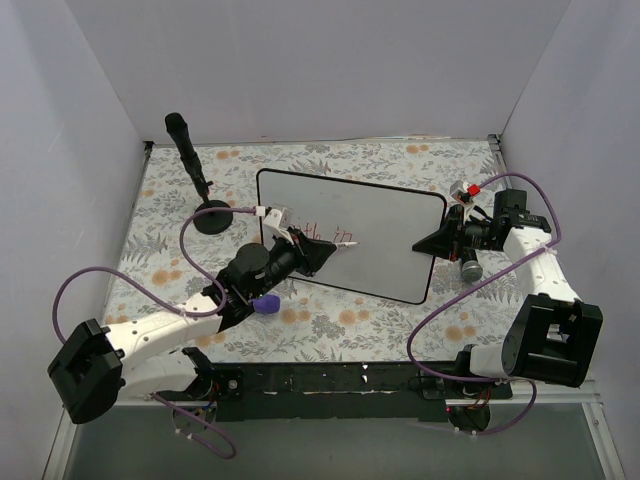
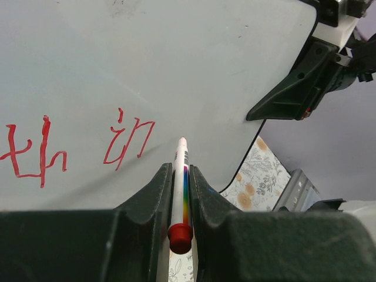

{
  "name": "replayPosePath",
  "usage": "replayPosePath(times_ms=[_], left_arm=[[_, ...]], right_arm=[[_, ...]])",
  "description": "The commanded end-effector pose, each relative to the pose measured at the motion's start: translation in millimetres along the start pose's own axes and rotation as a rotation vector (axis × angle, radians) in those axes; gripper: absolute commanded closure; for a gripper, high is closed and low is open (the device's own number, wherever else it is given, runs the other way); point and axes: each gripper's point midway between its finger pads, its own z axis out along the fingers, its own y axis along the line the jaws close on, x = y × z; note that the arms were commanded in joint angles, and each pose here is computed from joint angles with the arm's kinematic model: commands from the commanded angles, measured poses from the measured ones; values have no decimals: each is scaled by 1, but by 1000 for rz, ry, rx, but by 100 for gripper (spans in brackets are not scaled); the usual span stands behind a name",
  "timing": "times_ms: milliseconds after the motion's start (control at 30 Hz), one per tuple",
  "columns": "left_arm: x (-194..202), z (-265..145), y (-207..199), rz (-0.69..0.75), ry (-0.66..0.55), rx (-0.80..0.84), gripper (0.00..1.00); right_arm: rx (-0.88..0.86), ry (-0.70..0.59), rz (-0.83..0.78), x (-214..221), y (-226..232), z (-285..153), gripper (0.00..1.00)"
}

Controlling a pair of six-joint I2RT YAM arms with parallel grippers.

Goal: Write a sentence on the whiteboard

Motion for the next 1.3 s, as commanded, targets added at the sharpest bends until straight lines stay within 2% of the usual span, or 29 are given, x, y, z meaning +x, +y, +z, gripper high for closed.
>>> replayPosePath(times_ms=[0,567,1267], left_arm=[[-25,11,-6,27,-91,-19,100],[-22,21,-8,22,-101,-9,100],[12,17,16,27,-11,-74,100]], right_arm=[[11,15,-49,-1,-1,1,99],[11,15,-48,0,-2,1,99],[14,17,-52,0,-1,1,99]])
